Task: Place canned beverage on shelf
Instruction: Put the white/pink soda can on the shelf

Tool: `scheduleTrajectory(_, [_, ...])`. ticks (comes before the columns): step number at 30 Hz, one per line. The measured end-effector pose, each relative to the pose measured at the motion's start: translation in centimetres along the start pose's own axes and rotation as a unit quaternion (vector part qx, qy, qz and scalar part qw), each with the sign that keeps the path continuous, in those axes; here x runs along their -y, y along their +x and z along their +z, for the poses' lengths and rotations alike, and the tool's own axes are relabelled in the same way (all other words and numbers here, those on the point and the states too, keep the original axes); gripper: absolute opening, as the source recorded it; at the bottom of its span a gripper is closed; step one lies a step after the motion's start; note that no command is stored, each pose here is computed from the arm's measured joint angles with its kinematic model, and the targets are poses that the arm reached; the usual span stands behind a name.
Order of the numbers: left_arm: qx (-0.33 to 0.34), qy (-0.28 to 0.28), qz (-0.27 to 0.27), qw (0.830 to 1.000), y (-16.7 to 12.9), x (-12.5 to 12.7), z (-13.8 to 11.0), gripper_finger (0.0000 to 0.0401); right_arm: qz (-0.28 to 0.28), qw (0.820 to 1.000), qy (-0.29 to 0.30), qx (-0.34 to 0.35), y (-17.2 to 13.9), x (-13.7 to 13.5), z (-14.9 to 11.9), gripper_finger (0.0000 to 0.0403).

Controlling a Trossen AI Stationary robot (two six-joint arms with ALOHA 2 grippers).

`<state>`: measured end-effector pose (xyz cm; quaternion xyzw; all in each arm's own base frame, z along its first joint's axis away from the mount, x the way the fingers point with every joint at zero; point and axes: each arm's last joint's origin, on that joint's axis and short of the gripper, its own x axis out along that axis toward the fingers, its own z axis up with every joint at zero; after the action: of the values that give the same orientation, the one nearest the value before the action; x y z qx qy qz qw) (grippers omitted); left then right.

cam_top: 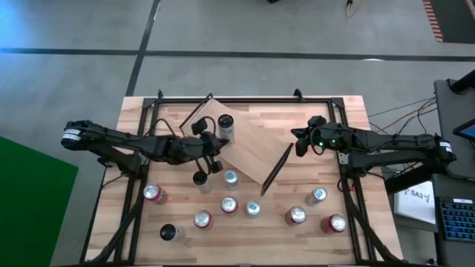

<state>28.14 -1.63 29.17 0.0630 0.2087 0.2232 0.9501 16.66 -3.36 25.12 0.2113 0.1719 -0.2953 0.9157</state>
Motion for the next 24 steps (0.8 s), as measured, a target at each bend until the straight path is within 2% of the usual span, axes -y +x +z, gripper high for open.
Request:
scheduleTrajectory(9, [-0.006,0.013,-0.002,1.000,-0.1,0.1,-0.1,0.0000,0.005,1.000,0.007,0.009,0.0,-0.1,0.2,0.0009])
scheduleTrajectory(16, [-0.012,0.066,-0.001,0.998,0.2,0.1,-0.3,0.0000,0.009,1.000,0.010,0.007,0.0,-0.1,0.2,0.0009])
scheduleTrajectory(24, [-0.026,0.064,0.019,0.997,1.3,-0.9,-0.6,0.0000,0.008,1.000,0.004,0.007,0.0,-0.1,0.2,0.0009])
